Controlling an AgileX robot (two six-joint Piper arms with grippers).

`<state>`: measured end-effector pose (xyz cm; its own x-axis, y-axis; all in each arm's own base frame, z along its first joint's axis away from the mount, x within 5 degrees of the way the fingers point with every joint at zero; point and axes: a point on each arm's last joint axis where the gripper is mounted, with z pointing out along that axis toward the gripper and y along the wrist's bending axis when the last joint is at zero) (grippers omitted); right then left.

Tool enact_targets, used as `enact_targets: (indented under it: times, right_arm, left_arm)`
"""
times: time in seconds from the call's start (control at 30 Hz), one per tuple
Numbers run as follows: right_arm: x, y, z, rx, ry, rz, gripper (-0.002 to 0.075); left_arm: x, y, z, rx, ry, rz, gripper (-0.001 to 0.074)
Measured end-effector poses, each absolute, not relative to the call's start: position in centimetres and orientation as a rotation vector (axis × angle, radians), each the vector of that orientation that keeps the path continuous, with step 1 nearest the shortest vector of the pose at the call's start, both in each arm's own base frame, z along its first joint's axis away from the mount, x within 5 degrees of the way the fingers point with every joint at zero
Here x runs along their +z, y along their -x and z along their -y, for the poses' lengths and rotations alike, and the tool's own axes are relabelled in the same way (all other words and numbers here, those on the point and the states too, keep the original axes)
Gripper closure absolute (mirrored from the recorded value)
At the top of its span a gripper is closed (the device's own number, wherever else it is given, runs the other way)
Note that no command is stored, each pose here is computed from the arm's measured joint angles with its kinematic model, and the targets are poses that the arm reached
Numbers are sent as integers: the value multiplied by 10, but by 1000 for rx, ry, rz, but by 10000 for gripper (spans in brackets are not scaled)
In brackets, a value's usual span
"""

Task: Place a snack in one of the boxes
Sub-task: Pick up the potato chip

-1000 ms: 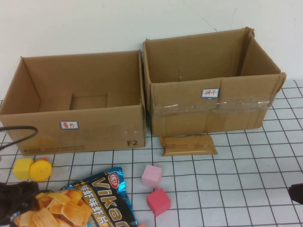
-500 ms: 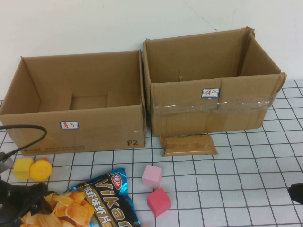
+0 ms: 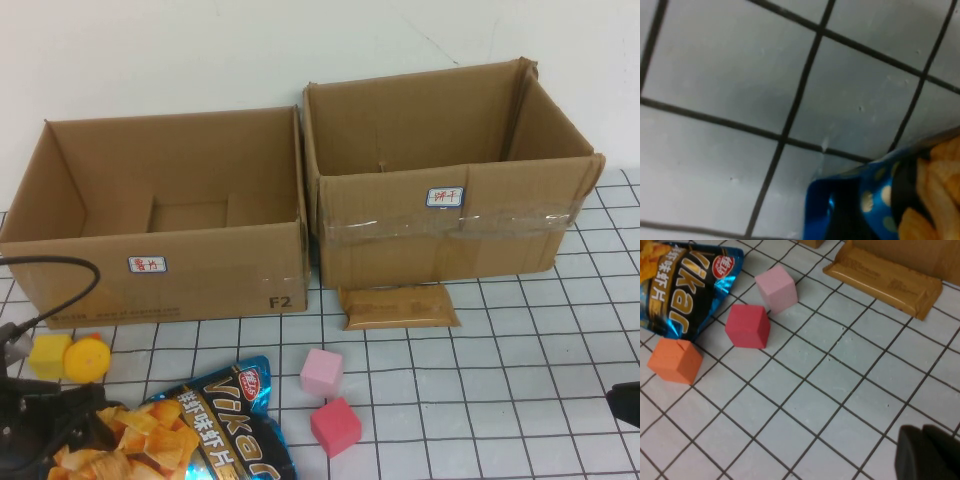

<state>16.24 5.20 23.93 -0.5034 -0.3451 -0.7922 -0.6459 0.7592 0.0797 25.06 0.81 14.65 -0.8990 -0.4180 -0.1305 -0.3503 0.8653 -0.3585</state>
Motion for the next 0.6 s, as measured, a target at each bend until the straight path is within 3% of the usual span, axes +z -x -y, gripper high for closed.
enact_targets:
  times: [0.07,0.2,0.43,0.6]
  right_arm:
    - [239,-162,-52,471,739,-2138,727]
    - [239,-162,-52,470,741,-2138,727]
    - [239,-162,-52,472,738,-2137,727]
    - [240,-163,-52,472,739,-2135,727]
  left_arm:
    - [146,-252,-7,-511,585,-2828,336]
    - [146,-253,-5,-544,563,-2817,544]
    - [146,-253,-1,-618,508,-2829,573]
    - [150,-250,10,-788,414,-2830,669]
